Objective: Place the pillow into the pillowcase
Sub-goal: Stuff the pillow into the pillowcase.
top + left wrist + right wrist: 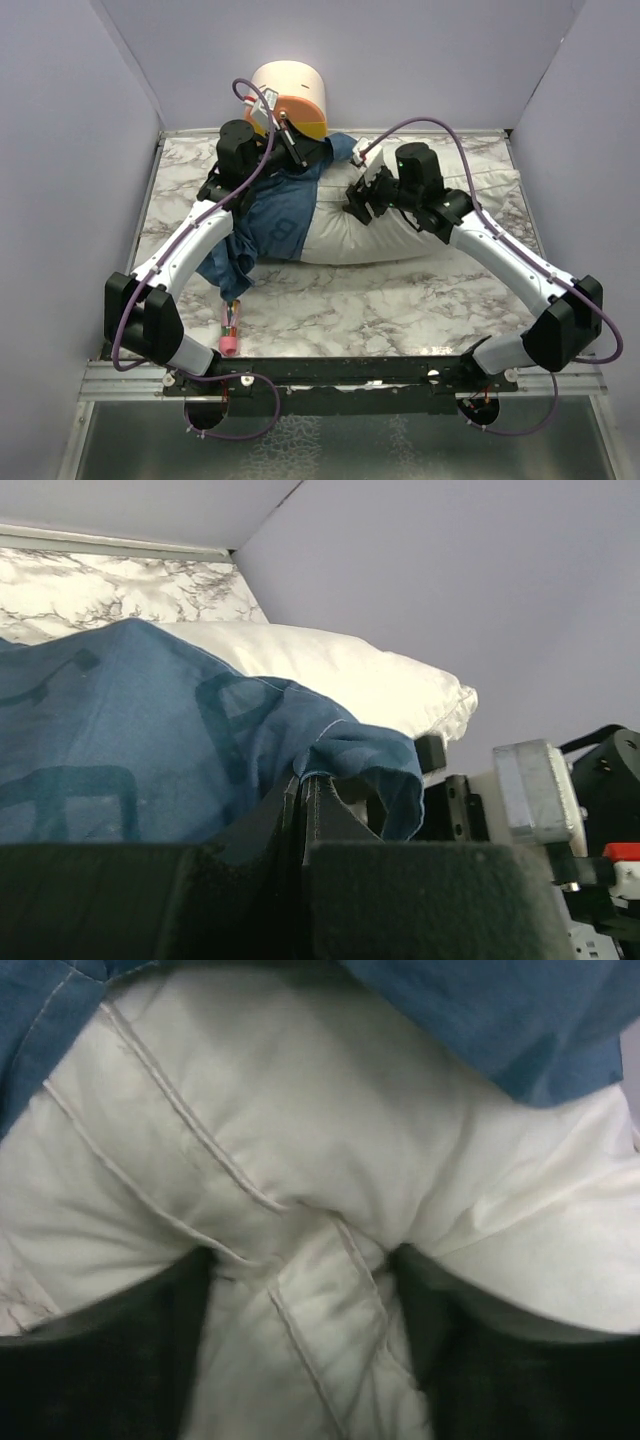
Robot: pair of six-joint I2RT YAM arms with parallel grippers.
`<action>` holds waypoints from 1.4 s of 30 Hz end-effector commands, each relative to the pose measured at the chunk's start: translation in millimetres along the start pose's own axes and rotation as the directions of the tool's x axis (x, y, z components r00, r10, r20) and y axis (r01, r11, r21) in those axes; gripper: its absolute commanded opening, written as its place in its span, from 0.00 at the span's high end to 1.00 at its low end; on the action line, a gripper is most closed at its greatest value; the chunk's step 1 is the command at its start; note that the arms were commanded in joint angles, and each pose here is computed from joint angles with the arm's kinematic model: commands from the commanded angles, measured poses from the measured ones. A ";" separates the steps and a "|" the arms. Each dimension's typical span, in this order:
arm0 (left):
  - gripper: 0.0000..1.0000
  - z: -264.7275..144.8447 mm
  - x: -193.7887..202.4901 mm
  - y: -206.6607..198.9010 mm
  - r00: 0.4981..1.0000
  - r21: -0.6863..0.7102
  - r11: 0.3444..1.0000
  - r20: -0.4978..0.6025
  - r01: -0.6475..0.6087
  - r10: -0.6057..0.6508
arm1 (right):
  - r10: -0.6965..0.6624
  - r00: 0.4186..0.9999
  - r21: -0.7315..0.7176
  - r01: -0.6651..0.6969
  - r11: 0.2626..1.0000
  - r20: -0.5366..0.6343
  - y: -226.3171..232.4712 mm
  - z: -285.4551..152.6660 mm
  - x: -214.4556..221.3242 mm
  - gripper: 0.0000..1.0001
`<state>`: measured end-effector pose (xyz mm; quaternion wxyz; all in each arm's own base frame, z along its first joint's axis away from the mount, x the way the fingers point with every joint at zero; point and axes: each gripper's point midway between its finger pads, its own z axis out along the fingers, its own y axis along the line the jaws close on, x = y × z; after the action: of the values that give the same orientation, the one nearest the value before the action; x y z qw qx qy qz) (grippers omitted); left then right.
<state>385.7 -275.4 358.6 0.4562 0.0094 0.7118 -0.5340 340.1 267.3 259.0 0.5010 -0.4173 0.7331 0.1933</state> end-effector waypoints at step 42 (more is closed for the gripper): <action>0.32 -21.7 -60.0 -60.4 0.894 -0.161 0.884 0.024 -0.438 0.447 | 0.430 0.851 0.195 -0.497 0.846 0.302 -93.6 -14.5 -64.3 0.15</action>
<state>397.6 -304.1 415.5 0.5182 0.0866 0.7166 -0.4588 432.1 226.6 270.0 0.5218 -0.0466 0.8196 0.2322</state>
